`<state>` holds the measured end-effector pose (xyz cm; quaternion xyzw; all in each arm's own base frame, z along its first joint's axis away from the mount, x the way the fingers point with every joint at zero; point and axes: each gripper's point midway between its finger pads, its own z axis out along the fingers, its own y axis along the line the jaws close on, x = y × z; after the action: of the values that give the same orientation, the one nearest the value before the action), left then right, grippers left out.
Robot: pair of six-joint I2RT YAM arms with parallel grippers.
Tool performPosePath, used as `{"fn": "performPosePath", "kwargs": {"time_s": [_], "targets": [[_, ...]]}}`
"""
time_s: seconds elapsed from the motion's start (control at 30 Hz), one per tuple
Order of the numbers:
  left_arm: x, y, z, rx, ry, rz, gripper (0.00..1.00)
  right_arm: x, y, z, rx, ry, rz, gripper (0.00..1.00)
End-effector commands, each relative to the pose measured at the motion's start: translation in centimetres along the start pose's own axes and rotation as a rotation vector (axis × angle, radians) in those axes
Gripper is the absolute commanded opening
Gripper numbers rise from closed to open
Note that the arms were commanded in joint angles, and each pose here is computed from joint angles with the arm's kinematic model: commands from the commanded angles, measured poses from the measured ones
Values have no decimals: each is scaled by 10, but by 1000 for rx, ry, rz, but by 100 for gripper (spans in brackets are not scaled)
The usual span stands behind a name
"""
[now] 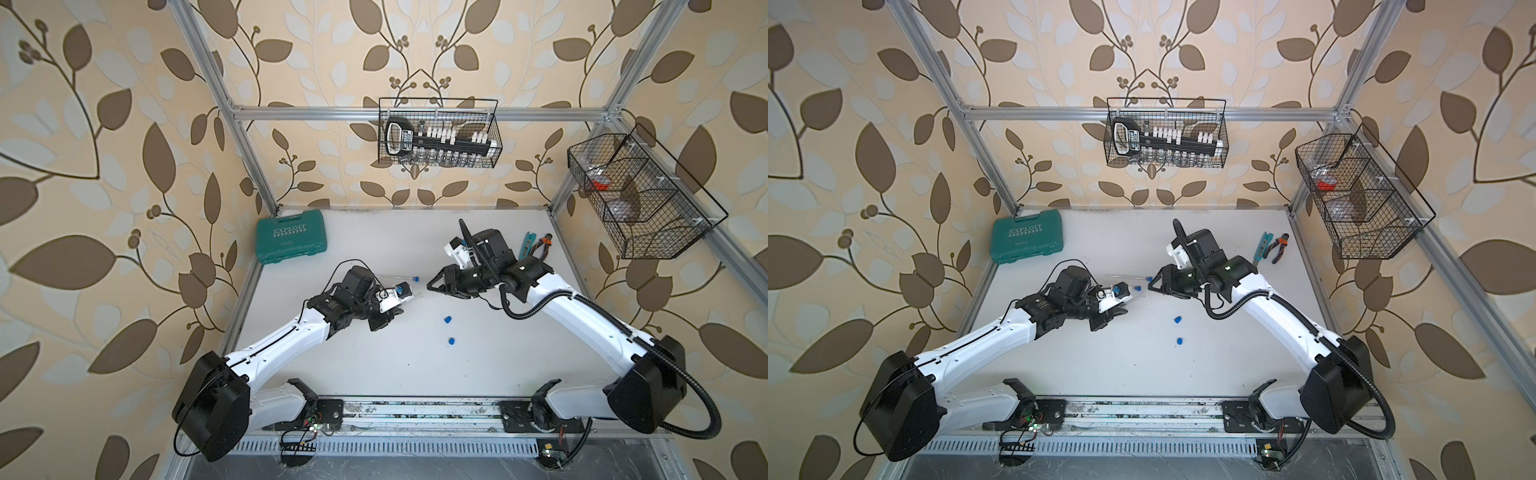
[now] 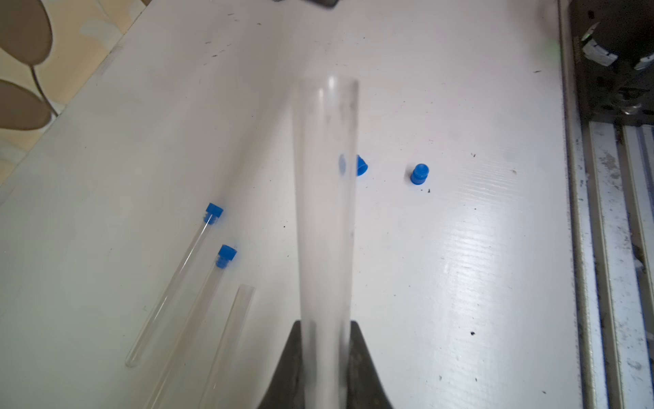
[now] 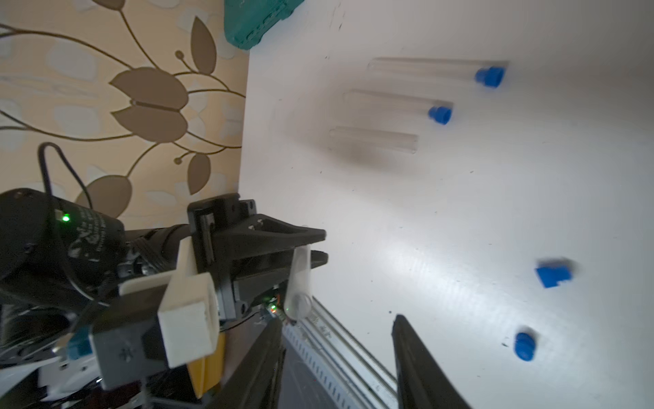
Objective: Insert stoppers into test tubes
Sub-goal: Pick up the test tube at the center of the board, then pick up the stopper from the center of the board.
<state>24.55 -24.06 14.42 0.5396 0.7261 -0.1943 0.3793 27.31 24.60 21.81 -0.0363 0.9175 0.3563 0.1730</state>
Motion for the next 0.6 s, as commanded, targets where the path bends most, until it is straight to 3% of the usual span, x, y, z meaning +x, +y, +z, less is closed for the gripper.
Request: {"fn": "performPosePath", "kwargs": {"time_s": [0.0, 0.13, 0.27, 0.33, 0.43, 0.57], "targets": [[-4, 16, 1, -78, 22, -71, 0, 8, -46, -15, 244, -19, -183, 49], [-2, 21, 6, -96, 28, -132, 0, 3, -68, -27, 373, -54, -449, 51], [0, 28, 7, -139, 14, -180, 0, 22, -91, -14, 405, 50, -782, 53], [4, 31, 7, -166, 15, -199, 0, 20, -108, -9, 472, 70, -862, 54], [9, 38, 4, -205, 28, -237, 0, 10, -113, -1, 510, 76, -736, 51], [12, 42, 3, -227, 21, -273, 0, 11, -111, 18, 486, 61, -299, 49]]}}
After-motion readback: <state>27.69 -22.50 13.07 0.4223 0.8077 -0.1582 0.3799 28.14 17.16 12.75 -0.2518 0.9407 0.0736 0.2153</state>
